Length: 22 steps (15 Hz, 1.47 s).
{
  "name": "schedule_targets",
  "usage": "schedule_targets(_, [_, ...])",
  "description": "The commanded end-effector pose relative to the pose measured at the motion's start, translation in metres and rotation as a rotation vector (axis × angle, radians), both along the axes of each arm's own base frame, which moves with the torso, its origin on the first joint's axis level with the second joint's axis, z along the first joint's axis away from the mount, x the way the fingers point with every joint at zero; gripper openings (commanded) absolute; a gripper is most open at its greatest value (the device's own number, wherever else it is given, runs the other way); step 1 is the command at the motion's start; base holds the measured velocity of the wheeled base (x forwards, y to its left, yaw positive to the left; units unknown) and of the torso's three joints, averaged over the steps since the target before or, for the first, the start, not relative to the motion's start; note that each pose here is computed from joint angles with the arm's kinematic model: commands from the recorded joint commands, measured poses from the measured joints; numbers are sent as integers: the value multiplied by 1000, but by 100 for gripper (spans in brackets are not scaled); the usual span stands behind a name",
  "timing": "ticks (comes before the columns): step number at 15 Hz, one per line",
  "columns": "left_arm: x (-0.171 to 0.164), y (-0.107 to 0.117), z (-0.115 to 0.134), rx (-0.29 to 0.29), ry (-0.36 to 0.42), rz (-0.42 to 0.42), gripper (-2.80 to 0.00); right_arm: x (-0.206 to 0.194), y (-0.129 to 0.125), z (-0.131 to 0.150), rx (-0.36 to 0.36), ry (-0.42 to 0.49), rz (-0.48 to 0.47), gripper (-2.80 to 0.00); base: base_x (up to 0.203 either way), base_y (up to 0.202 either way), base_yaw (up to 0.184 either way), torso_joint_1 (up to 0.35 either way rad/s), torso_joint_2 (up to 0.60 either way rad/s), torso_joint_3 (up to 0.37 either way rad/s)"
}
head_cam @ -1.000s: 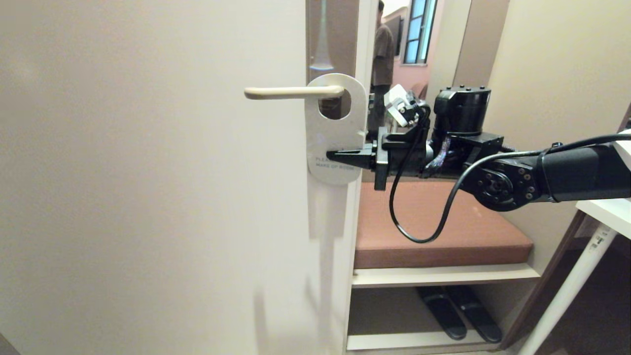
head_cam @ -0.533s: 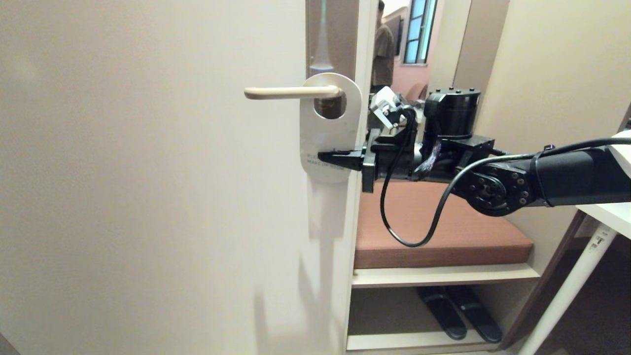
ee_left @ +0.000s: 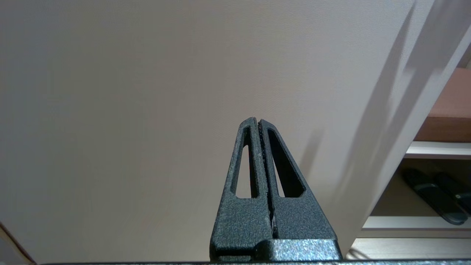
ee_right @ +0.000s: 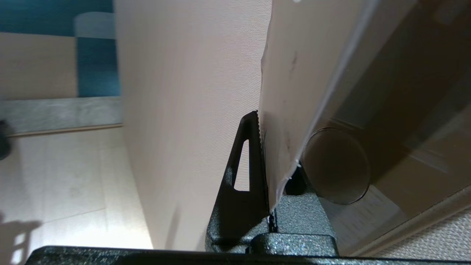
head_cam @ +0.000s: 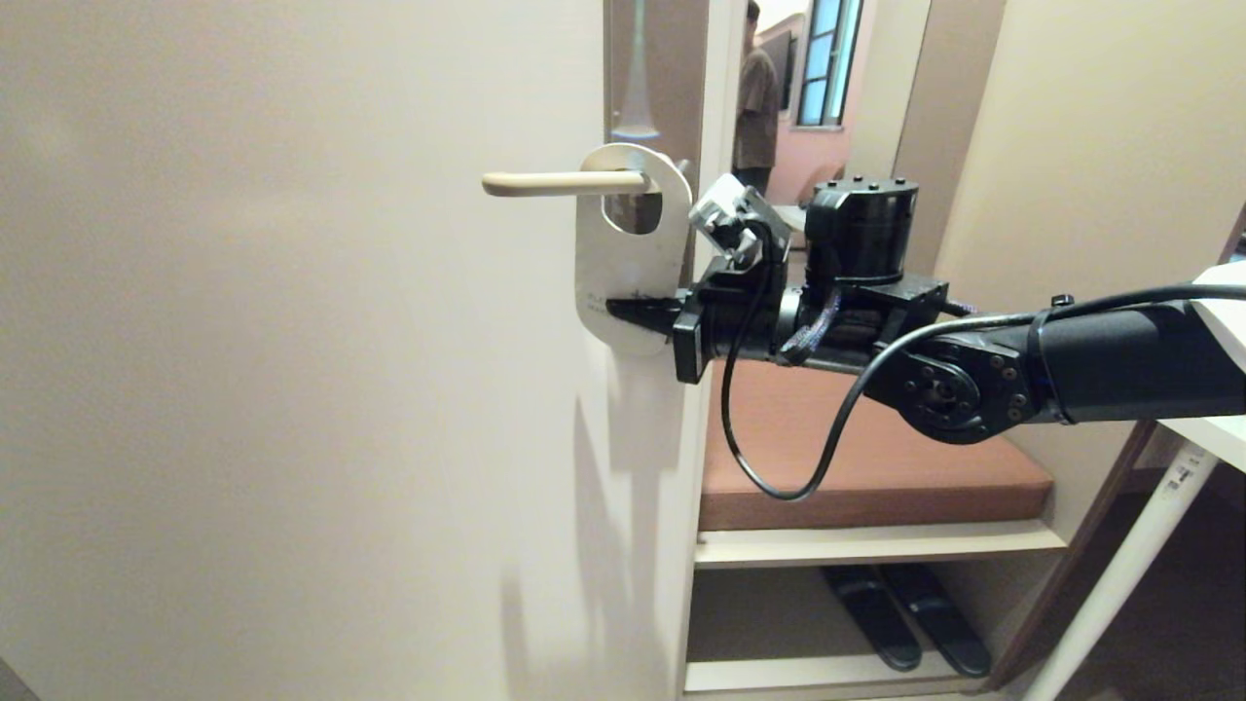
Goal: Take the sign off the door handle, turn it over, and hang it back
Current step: Take down the sign
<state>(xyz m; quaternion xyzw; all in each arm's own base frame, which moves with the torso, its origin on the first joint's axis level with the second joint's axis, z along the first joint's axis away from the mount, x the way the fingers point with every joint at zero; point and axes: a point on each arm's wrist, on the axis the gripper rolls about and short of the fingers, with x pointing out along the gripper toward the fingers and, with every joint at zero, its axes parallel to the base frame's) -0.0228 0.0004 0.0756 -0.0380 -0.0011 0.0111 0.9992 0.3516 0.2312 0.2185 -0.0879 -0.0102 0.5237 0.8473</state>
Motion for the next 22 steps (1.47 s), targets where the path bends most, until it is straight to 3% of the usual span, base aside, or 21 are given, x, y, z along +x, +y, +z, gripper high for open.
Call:
schedule_targets(1, [0,0,0,-1,0,1,-280,-2,5,1,2,-7,-4,-280,0,0,0,0,0,0])
schedule_targets(8, [0,0,0,-1,0,1,-280,-2,27,4,7,-38,-151,-280,0,0,0,0,0,0])
schedule_targets(15, [0,0,0,-1,0,1,-280,-10,35,6,19,-22,-135,-280,0,0,0,0,0,0])
schedule_targets(22, [0,0,0,-1,0,1,-280,-22,49,7,25,-18,-217,-280,0,0,0,0,0,0])
